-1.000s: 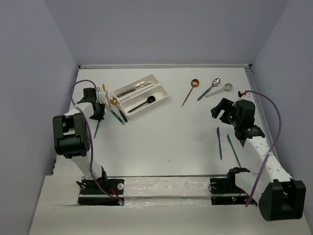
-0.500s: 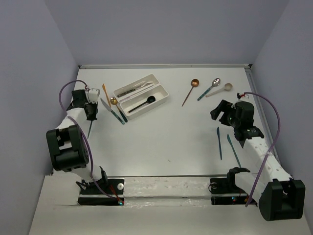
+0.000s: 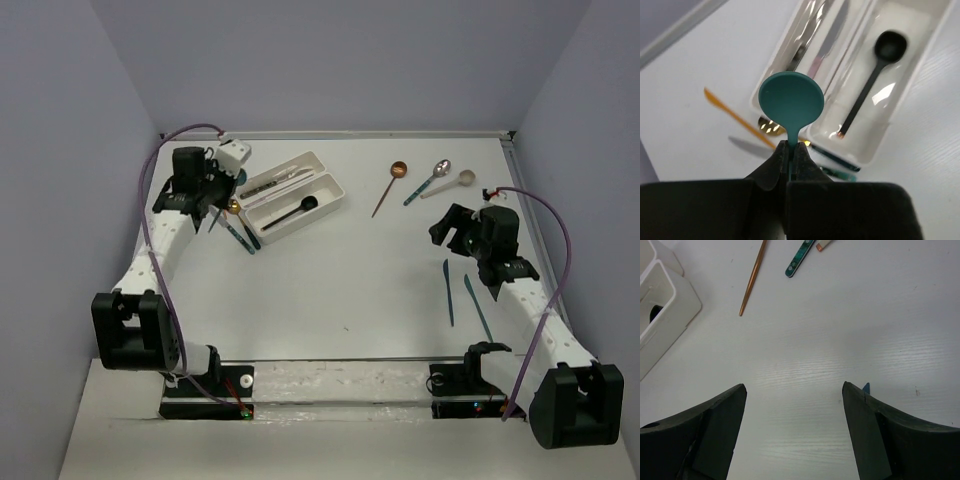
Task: Sort the eating utensils into containers
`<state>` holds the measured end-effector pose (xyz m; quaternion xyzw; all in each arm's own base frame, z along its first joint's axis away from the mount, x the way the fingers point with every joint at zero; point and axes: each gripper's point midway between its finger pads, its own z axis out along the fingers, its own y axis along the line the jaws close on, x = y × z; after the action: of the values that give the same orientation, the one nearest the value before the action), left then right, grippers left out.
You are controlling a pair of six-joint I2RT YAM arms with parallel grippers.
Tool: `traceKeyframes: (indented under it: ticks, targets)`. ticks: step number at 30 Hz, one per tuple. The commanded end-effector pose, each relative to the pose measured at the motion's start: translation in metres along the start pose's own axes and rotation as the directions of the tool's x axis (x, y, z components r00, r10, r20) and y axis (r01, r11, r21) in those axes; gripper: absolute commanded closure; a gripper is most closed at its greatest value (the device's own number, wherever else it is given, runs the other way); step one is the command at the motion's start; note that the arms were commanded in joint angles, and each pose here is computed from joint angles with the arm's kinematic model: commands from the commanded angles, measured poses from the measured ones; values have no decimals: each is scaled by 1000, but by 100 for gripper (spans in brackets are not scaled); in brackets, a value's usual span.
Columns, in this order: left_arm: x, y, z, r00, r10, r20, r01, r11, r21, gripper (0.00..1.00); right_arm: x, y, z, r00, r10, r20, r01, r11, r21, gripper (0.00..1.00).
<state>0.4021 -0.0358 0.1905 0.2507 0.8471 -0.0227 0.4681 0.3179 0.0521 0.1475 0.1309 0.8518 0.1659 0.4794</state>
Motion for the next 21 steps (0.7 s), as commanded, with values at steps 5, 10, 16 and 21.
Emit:
traceKeyframes:
  ticks: [5,10,16,21]
  targets:
    - [-101,-114,49,956,220,194,-266,929,256,100,-37,15,-6,995,5,98,-1,999,-39,18]
    - [-117,-138,96,934,307,182,-347,899,266,100,-32,13,-1,997,-9,71,12,999,-31,18]
    - [-87,-149,145,933,351,78,-358,882,307,100,-29,7,3,997,-44,60,45,999,-7,18]
    - [-70,-152,162,914,402,47,-395,864,313,100,-21,2,6,998,-55,37,55,998,3,17]
